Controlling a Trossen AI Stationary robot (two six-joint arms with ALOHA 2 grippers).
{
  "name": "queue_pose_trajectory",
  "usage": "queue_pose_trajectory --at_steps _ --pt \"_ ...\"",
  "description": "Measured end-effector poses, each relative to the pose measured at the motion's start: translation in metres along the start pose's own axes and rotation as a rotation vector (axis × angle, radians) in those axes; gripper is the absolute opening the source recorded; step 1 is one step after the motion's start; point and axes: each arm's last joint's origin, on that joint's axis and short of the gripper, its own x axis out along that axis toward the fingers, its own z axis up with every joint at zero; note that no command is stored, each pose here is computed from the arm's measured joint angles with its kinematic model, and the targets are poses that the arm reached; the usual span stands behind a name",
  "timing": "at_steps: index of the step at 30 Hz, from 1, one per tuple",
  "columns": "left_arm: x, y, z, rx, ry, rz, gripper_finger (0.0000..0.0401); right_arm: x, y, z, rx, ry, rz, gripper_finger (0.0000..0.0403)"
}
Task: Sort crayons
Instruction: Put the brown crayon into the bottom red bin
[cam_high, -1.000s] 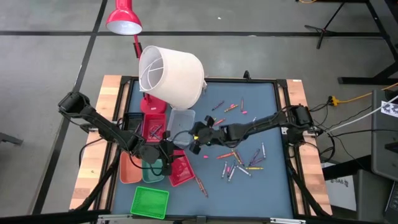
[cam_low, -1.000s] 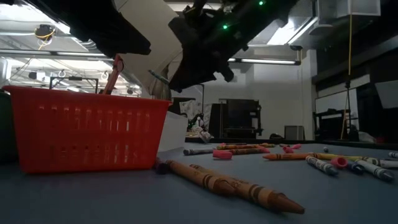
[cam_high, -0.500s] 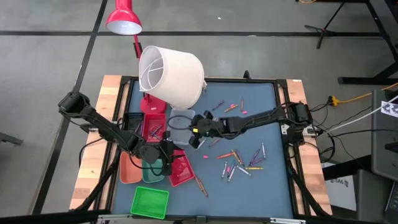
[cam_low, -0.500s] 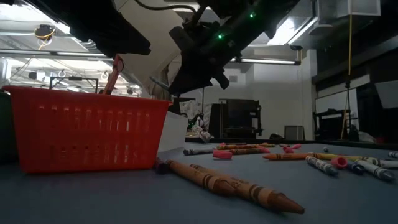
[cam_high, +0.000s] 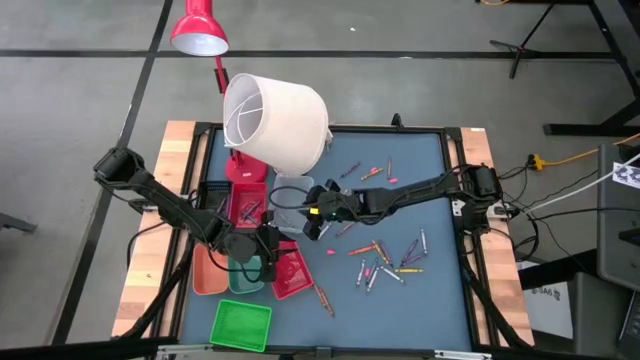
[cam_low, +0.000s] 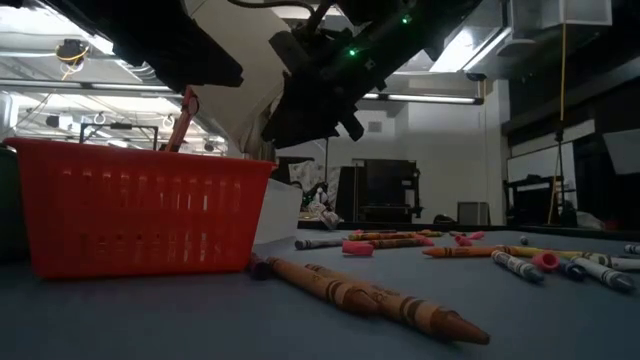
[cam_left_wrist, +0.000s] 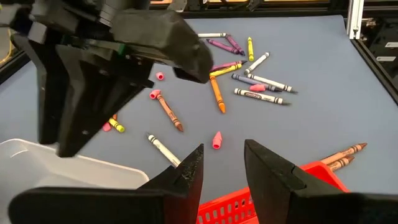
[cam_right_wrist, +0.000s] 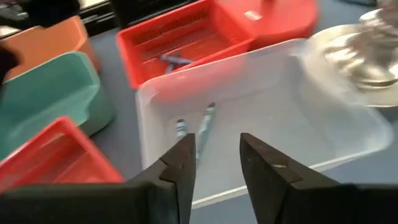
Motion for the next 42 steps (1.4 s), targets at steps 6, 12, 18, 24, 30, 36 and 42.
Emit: queue_pose_trajectory --at_steps 6,12,18,24,30,36,42 --pt "0.0 -0.001 0.003 -0.017 -0.024 -0.015 0.01 -0.004 0.015 -0.006 -0.019 0.04 0.109 0.0124" --pt "-0.001 -0.005 0.011 -0.059 -0.088 -0.109 0.01 -0.023 0.04 -0.011 -0.061 0.052 0.166 0.0124" --pt "-0.002 -0.008 0.013 -0.069 -0.101 -0.166 0.01 -0.054 0.067 -0.019 -0.122 0.101 0.226 0.0124" --pt "-0.002 -0.008 0.013 -0.066 -0.097 -0.164 0.01 -0.071 0.101 -0.048 -0.208 0.218 0.363 0.0124" --pt "-0.002 -0.008 0.013 -0.065 -0.095 -0.164 0.01 -0.092 0.123 -0.081 -0.316 0.344 0.381 0.0124" --pt "-0.002 -0.008 0.013 -0.065 -0.095 -0.163 0.01 -0.11 0.142 -0.099 -0.376 0.366 0.433 0.0124" --pt "-0.002 -0.008 0.013 -0.065 -0.094 -0.163 0.01 -0.12 0.153 -0.107 -0.365 0.358 0.452 0.0124"
